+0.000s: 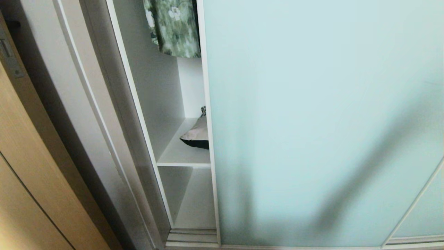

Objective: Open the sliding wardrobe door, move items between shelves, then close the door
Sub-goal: Close the door

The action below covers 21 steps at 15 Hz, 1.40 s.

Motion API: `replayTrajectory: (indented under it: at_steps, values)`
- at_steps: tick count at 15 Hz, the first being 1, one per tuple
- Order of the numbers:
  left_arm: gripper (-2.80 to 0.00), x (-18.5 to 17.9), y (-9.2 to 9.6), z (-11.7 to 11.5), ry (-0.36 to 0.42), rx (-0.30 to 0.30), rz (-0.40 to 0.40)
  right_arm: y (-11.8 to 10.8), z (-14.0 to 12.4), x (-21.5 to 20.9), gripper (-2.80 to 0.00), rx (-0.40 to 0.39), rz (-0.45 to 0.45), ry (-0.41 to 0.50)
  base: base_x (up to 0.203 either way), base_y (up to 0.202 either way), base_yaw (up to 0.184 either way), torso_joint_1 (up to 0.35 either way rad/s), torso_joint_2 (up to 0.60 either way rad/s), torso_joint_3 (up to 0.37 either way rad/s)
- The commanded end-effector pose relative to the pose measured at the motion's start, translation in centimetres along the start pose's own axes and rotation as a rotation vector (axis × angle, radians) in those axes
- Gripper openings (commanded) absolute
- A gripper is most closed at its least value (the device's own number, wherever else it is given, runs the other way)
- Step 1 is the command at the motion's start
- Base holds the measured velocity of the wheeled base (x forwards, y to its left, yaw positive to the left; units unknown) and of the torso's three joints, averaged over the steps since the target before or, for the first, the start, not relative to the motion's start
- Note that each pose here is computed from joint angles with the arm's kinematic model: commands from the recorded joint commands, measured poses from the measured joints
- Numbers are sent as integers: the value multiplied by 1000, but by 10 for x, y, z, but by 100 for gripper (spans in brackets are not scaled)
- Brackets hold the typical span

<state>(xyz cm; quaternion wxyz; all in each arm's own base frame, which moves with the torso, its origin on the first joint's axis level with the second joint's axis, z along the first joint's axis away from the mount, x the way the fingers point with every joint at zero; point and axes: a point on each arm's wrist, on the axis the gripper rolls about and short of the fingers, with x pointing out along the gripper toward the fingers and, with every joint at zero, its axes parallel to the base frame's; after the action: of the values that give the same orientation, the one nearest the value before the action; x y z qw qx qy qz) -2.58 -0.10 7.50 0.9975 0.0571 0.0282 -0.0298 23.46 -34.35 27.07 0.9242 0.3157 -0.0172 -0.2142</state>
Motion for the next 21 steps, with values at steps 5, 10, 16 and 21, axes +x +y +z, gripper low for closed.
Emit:
replayTrajectory:
  at_steps: [5,10,16,21]
  values:
    - [-280,0,0,0,1,1,-1,-33,-55,70,-280,65,5,142,0,0,0,0,0,0]
    - [-280,0,0,0,1,0,-1,-41,-76,91,-280,72,-18,166,0,0,0,0,0,0]
    - [-280,0,0,0,1,1,-1,-49,-87,107,-280,74,-45,167,0,0,0,0,0,0]
    - [-280,0,0,0,1,1,-1,-47,-100,115,-280,78,-39,194,0,0,0,0,0,0]
